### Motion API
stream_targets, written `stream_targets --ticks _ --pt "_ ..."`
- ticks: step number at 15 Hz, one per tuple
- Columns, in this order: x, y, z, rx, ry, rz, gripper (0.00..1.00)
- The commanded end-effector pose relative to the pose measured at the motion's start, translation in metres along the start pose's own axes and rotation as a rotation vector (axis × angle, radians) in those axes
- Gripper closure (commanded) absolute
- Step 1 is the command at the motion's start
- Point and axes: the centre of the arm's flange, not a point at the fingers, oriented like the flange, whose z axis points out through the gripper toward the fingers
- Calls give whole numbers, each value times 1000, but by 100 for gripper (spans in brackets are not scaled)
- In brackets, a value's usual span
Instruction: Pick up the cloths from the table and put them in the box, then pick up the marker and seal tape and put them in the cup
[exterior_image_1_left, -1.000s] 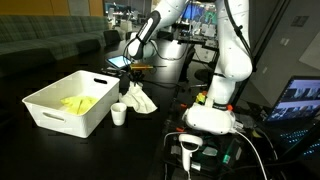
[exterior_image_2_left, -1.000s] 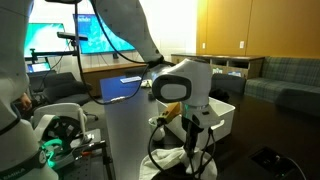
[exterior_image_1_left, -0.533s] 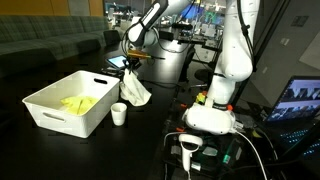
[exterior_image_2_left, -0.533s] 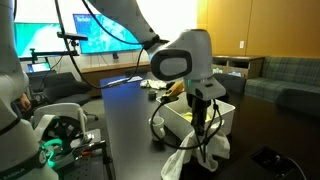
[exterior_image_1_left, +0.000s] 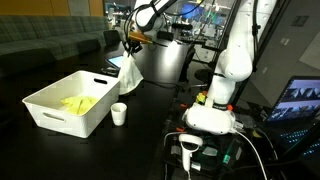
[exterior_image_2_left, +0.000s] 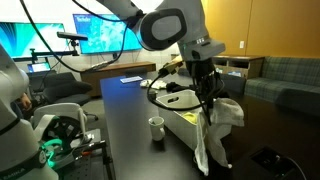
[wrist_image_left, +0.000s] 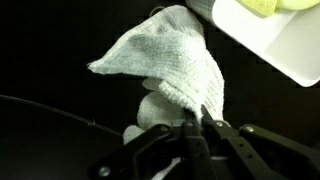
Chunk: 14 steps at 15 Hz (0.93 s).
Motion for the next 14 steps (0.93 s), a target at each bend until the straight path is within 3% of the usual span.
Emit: stream_targets --ticks 1,5,10,14 --pt "-20 9 -49 42 21 -65 98" --pt "-40 9 -85 56 -13 -160 98" --pt "-64 -15 -125 77 29 -184 98" --pt "-83 -50 -160 152 92 -195 98"
